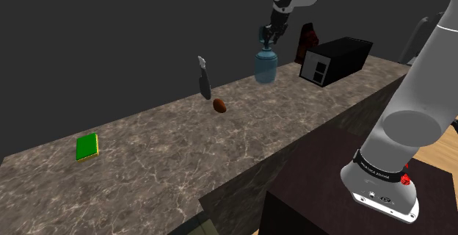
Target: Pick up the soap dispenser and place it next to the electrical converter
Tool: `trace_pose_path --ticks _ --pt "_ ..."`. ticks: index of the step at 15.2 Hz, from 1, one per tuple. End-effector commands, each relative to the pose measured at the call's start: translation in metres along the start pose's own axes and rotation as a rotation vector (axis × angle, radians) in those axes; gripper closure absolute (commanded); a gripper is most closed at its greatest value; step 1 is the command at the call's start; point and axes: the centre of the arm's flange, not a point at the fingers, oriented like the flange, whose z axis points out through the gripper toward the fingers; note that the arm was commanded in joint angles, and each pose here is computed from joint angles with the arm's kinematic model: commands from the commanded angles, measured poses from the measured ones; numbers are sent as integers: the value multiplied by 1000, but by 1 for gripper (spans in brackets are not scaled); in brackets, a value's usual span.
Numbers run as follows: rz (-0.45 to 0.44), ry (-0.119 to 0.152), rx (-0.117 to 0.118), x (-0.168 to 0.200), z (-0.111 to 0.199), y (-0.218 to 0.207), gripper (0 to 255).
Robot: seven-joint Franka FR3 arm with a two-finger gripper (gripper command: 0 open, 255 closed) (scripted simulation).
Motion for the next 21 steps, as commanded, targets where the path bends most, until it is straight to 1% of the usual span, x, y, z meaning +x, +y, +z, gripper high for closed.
trace_pose_path --ticks 1,21 --pt "0 1 0 3 -11 0 255" --pt "0 1 0 35 -112 1 255"
